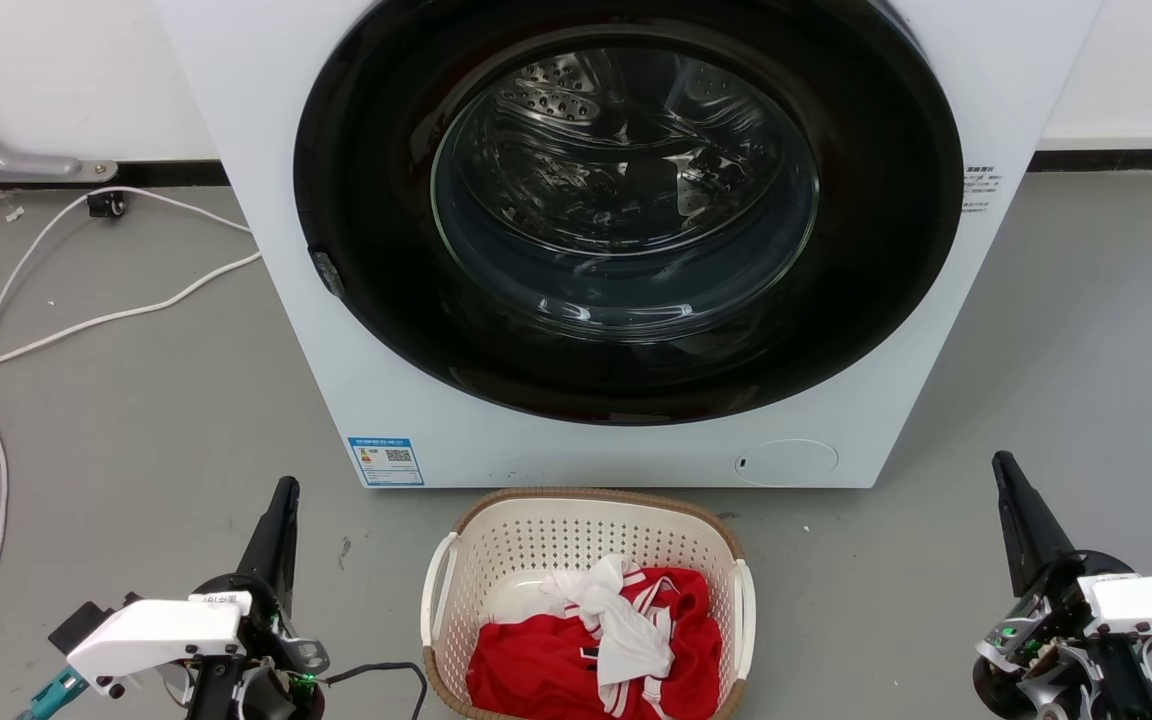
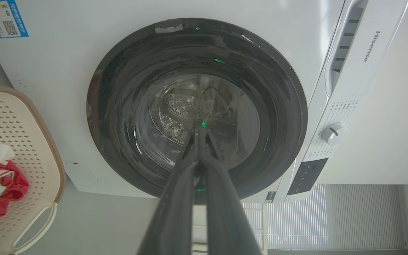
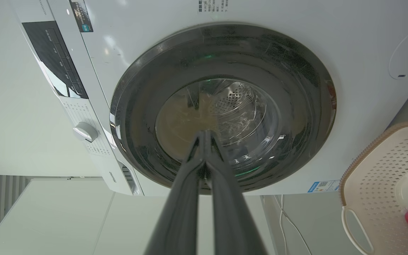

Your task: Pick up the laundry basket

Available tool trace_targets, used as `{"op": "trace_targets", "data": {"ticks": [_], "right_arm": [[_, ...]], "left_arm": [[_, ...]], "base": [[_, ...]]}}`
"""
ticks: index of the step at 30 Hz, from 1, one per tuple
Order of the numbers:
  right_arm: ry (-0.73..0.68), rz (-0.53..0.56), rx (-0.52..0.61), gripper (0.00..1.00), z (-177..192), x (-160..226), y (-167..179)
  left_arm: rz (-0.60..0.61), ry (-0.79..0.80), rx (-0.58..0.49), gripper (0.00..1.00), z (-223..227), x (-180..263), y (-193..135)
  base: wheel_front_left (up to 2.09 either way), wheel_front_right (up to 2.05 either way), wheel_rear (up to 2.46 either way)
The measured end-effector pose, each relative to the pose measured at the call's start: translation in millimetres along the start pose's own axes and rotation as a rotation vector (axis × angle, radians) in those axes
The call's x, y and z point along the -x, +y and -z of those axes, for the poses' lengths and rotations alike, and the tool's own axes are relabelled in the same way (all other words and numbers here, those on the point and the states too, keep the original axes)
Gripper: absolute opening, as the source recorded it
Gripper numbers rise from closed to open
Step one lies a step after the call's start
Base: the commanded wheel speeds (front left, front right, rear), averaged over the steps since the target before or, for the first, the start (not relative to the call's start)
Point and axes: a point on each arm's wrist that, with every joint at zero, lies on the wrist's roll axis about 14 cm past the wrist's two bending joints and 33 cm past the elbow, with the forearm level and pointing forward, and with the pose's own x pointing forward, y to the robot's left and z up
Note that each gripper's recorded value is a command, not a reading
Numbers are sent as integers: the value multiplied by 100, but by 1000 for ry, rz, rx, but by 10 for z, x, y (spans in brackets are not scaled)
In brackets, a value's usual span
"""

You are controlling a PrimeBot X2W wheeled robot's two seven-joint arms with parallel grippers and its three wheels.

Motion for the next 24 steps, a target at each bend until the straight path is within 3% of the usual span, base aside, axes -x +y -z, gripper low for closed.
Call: {"op": "trace_targets", "data": {"ticks": [24], "right_arm": [[-1,0,-1,0,-3,0,0]], "left_arm": [[0,-2,2,0,-1,1,1]], "base": [[0,0,0]]}}
